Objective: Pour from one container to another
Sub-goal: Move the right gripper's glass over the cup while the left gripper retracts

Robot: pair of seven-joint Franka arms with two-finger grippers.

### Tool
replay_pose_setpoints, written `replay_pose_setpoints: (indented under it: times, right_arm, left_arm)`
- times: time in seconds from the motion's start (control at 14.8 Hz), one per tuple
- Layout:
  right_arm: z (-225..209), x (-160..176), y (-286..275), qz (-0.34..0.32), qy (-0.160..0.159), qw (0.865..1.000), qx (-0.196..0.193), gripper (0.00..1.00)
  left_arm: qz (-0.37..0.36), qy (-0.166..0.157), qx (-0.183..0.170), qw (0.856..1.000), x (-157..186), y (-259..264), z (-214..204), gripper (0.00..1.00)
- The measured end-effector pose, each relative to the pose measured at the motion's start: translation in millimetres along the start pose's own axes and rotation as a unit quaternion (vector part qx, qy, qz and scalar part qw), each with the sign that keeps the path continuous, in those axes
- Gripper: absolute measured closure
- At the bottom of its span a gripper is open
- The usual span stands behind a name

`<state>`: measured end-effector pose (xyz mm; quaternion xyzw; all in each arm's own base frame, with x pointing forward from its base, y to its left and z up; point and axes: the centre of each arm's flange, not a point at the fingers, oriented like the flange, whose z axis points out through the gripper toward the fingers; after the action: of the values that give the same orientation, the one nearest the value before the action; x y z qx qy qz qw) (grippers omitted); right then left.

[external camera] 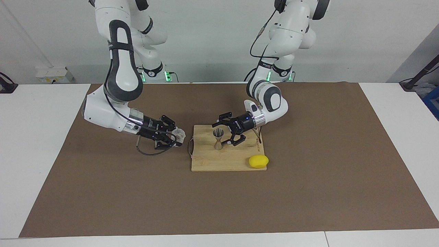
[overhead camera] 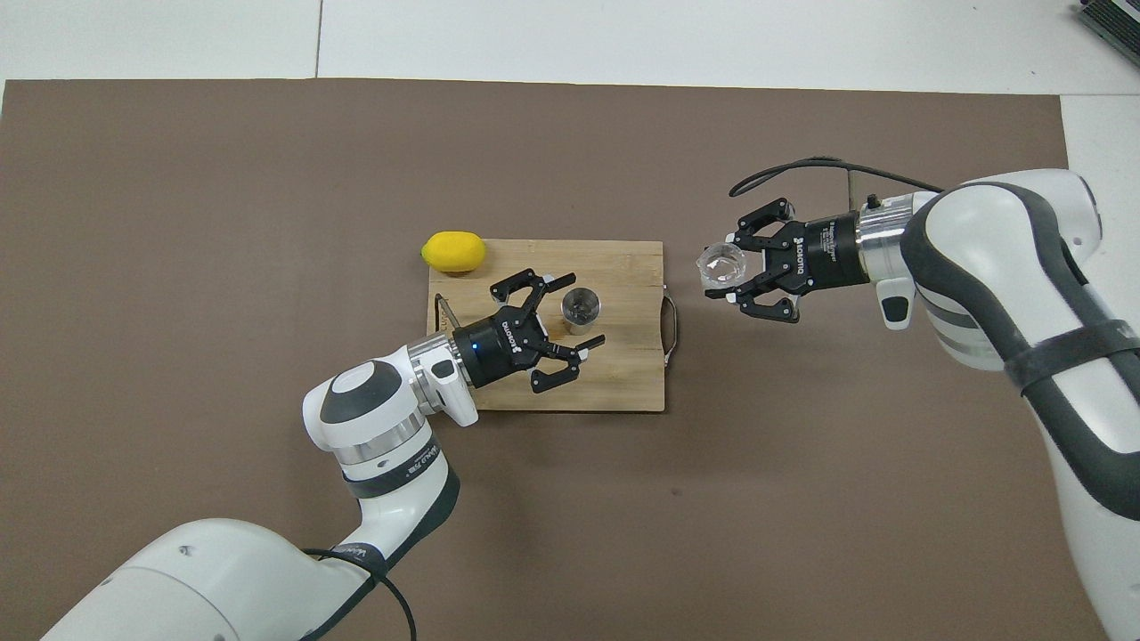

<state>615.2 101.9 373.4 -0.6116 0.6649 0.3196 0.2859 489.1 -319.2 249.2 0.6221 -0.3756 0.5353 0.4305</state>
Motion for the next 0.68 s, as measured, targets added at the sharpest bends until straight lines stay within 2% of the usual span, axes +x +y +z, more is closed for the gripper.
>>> replay_pose_setpoints:
  times: [0.27, 0.68]
  right_arm:
    - [14.7, -14.9, 4.2, -0.013, 0.000, 1.000, -0.012, 0.49]
    - [50.9, -51.5, 14.7, -0.033, 0.006, 0.999, -0.029, 0.49]
  left_arm:
    - [-0.008, 0.011, 0.001, 1.000, -6.6, -5.1, -12.4, 0.00]
    - [-0.008, 0.020, -0.015, 1.000, -21.5, -27.2, -68.6, 0.00]
